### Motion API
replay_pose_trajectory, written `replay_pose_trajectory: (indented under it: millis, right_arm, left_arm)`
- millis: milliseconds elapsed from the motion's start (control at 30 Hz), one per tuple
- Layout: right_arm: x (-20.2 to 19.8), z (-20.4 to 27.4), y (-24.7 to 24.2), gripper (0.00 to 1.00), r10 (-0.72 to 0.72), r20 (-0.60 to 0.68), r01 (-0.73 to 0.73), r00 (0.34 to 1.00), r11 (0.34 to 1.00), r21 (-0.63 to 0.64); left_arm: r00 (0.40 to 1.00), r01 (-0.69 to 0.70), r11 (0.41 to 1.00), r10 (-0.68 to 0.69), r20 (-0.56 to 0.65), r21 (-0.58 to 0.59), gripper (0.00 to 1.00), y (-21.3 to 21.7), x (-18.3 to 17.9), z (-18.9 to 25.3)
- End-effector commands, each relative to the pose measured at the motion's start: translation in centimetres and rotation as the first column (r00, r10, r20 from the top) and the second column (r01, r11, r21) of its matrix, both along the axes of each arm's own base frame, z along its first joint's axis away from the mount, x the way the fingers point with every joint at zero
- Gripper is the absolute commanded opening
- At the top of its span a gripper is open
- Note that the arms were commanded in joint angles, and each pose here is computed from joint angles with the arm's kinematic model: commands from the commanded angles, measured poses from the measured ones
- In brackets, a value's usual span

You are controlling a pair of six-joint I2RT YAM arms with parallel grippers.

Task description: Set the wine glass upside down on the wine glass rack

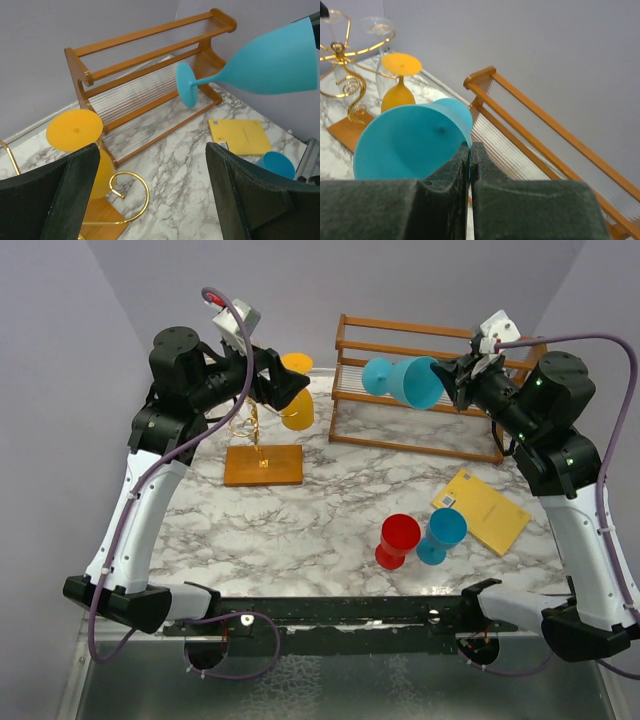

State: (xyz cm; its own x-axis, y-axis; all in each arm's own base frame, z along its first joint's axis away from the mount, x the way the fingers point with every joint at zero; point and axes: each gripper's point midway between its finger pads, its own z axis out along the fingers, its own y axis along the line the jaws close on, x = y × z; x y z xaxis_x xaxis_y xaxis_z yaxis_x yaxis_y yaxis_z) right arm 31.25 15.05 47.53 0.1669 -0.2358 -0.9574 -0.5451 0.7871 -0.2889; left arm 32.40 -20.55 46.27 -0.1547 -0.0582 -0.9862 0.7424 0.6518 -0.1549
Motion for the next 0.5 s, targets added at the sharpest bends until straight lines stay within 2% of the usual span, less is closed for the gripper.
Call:
replay_pose_trajectory:
  millis: [0, 200, 467]
  right_arm:
    - [-0.4, 5.0, 0.7, 0.01, 0.033, 0.077, -0.04, 0.996, 0.995, 0.097]
    - [-1.0, 7.1, 2.7, 0.02, 0.153, 0.091, -0.163, 0.984, 0.981, 0.109]
    - [-0.8, 7.4, 4.6, 0.01, 0.251, 0.069, -0.258, 0.966, 0.959, 0.114]
  left_arm:
    - [0.998, 0.06, 0.993, -0.06, 0.008, -0.1, 0.89, -1.3, 0.3, 1.5]
    - [0.993, 0.114, 0.976, -0.117, -0.006, -0.183, 0.84, -2.6, 1.0, 1.9]
    - [0.979, 0.172, 0.948, -0.194, -0.056, -0.268, 0.71, -4.2, 2.0, 1.1]
